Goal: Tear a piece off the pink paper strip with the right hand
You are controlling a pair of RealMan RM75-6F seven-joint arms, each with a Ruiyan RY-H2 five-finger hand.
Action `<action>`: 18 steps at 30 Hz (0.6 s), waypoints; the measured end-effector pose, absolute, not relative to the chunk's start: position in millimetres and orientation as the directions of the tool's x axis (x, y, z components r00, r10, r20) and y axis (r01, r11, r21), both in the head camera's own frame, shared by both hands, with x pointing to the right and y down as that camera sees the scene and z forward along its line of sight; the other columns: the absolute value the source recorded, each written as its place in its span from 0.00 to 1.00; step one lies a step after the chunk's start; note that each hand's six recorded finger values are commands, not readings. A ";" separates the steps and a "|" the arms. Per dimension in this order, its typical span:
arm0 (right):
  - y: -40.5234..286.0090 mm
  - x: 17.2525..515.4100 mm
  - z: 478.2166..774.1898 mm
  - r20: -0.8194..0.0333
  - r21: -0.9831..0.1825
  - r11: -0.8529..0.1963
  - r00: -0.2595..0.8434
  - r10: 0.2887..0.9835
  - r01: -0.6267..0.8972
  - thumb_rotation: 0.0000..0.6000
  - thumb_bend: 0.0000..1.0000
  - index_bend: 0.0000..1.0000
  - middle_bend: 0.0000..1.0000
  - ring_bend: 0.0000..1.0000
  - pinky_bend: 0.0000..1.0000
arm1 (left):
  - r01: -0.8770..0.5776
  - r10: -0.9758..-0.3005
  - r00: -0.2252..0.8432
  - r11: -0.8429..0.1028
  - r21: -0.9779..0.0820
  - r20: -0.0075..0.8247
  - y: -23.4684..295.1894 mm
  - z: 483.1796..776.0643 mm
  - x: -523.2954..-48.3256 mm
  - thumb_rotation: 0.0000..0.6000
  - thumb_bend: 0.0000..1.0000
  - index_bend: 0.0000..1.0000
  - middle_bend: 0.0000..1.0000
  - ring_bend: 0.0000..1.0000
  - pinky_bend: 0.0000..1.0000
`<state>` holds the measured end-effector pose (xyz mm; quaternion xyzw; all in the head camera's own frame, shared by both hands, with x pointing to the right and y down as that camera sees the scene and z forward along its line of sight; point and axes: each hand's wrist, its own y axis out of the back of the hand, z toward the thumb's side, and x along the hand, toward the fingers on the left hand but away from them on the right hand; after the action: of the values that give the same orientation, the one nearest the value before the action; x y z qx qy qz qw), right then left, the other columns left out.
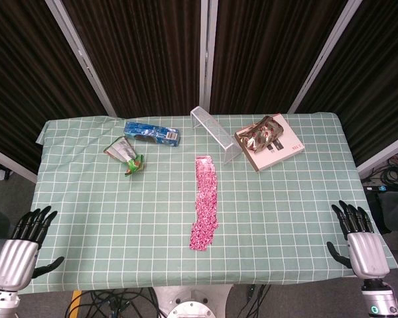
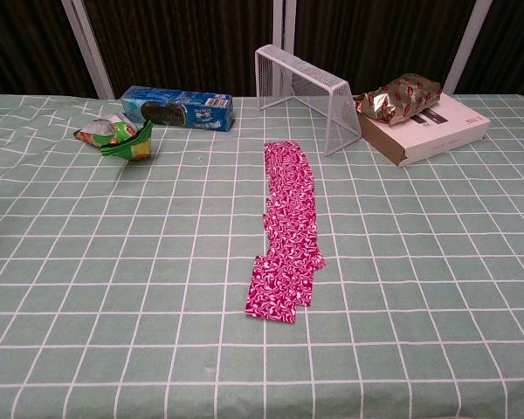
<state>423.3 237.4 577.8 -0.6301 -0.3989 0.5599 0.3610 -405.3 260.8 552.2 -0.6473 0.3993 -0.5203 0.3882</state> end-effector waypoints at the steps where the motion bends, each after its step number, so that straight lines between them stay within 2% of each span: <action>1: 237.2 422.8 577.9 -0.418 -0.902 -0.421 0.056 0.907 0.098 1.00 0.23 0.00 0.00 0.00 0.00 | -0.112 -0.921 0.140 -0.379 -0.919 0.363 260.7 552.0 -405.3 1.00 0.02 0.06 0.01 0.00 0.08; 10: 236.6 418.5 579.0 -0.421 -0.899 -0.426 0.066 0.905 0.100 1.00 0.24 0.00 0.00 0.00 0.00 | -0.106 -0.920 0.148 -0.381 -0.919 0.364 259.1 551.9 -403.1 1.00 0.02 0.06 0.01 0.00 0.08; 12: 236.6 417.6 579.2 -0.422 -0.899 -0.427 0.068 0.904 0.098 1.00 0.28 0.00 0.00 0.00 0.00 | -0.109 -0.920 0.148 -0.380 -0.919 0.363 258.5 551.3 -403.0 1.00 0.02 0.06 0.01 0.00 0.08; 14: 237.2 416.5 579.6 -0.425 -0.898 -0.431 0.072 0.902 0.093 1.00 0.36 0.00 0.00 0.00 0.00 | -0.108 -0.919 0.150 -0.381 -0.918 0.364 258.9 551.3 -402.6 1.00 0.02 0.06 0.01 0.00 0.08; 15: 237.4 415.9 579.7 -0.427 -0.897 -0.433 0.075 0.901 0.089 1.00 0.43 0.00 0.00 0.00 0.00 | -0.107 -0.919 0.151 -0.382 -0.918 0.365 259.3 551.5 -402.5 1.00 0.02 0.06 0.01 0.00 0.08; 18: 237.7 415.7 580.0 -0.429 -0.898 -0.434 0.079 0.900 0.075 1.00 0.77 0.00 0.00 0.00 0.00 | -0.104 -0.917 0.151 -0.387 -0.916 0.370 260.9 553.8 -403.2 1.00 0.02 0.06 0.01 0.00 0.08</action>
<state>415.7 237.7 580.0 -0.6353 -0.3836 0.5599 0.3685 -403.2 260.9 553.8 -0.6502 0.3926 -0.5201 0.3906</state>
